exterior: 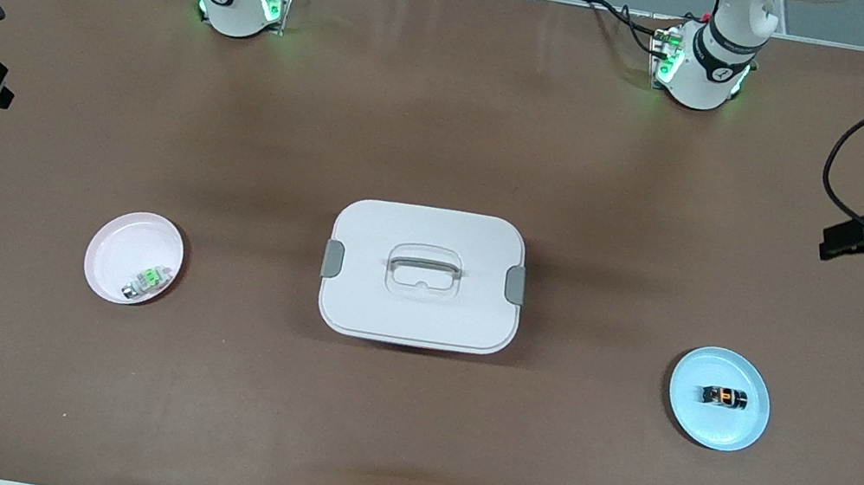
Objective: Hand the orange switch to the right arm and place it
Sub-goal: 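Move the left gripper toward the orange switch on the blue plate, then lower the left gripper onto the orange switch on the blue plate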
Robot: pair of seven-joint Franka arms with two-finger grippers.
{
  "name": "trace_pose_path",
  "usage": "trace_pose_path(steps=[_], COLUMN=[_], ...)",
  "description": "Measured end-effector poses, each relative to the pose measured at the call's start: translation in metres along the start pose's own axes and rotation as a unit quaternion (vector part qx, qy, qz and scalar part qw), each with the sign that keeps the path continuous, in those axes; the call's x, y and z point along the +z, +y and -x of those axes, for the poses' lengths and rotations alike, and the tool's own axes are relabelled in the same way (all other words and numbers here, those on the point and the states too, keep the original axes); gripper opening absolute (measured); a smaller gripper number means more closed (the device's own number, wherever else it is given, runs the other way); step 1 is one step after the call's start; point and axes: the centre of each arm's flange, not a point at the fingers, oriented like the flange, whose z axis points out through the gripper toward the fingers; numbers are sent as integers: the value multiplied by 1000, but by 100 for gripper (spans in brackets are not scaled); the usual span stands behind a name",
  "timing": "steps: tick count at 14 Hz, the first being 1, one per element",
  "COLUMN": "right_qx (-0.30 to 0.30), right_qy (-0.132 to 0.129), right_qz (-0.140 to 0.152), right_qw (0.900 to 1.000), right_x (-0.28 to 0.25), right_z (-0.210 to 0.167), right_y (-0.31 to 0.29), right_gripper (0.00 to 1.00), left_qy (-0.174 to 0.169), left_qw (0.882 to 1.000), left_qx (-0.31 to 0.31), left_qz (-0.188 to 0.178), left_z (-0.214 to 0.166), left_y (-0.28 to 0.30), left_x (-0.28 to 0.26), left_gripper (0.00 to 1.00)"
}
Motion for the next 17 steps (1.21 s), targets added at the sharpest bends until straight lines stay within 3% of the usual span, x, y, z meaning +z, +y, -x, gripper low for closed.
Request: trace_pose_path(steps=[8, 17], right_qx=[0, 0], right_qy=[0, 0], right_qz=[0, 0], right_qw=[1000, 1000], right_x=[0, 0], right_z=[0, 0], right_y=[0, 0], right_gripper=[100, 100], left_qy=[18, 13], left_qw=[1000, 1000], left_qx=[-2, -12], left_qz=[6, 11], left_z=[-62, -114], left_y=[3, -6], left_x=[79, 187], left_gripper=[100, 100])
